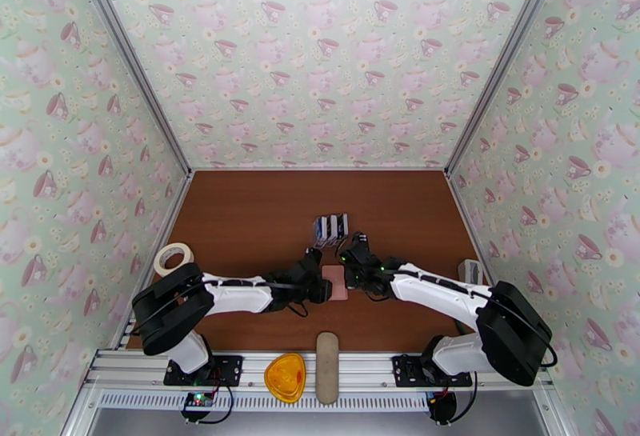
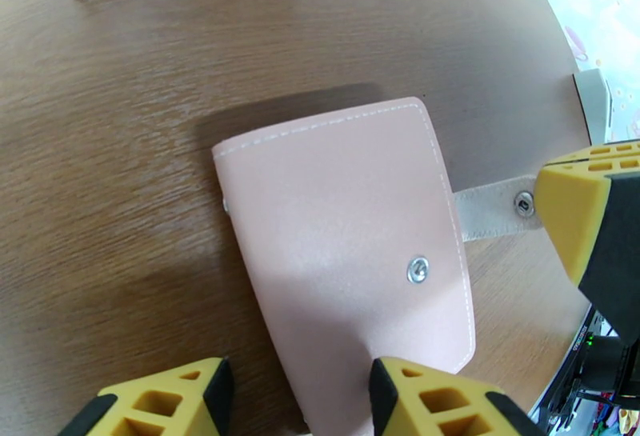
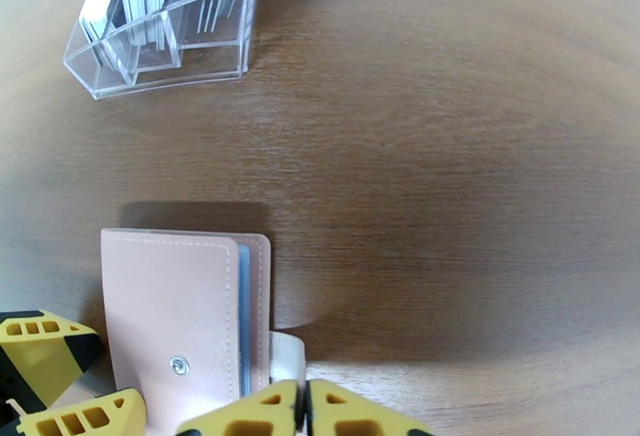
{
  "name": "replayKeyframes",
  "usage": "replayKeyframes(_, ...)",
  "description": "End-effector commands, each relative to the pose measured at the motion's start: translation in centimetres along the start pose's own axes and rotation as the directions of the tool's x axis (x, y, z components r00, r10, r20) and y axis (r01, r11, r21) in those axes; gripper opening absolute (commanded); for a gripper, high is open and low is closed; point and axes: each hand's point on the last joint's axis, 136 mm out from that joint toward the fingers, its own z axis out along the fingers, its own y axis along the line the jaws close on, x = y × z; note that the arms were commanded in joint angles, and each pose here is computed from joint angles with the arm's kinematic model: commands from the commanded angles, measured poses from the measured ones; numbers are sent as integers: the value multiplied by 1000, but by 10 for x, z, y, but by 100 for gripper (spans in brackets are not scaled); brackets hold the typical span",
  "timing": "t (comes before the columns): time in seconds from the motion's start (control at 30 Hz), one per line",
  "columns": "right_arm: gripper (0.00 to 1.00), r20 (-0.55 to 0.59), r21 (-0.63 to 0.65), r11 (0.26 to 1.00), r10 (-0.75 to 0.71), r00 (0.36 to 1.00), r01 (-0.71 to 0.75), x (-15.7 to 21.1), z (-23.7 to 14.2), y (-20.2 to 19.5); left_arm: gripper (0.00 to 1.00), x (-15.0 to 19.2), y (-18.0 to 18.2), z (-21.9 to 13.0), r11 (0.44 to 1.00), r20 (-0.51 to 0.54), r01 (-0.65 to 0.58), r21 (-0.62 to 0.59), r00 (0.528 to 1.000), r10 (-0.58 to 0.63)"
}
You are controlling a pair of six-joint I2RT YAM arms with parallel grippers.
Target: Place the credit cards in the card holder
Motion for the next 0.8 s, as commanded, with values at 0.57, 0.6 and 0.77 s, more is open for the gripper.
replayKeyframes(0.57,0,-18,-144,989,15,1000,-18,-3,-2,32,38,23,29,6,997,-71,26,-71,997,-32)
replayKeyframes(0.6,0,-24,-145,989,10,1000,-13,-1,0,33,38,22,28,6,997,-70,27,-70,997,-32)
replayKeyframes(0.77,0,-55,-160,987,-14,998,5,7,9,44,37,23,29,7,997,-73,28,-72,997,-33)
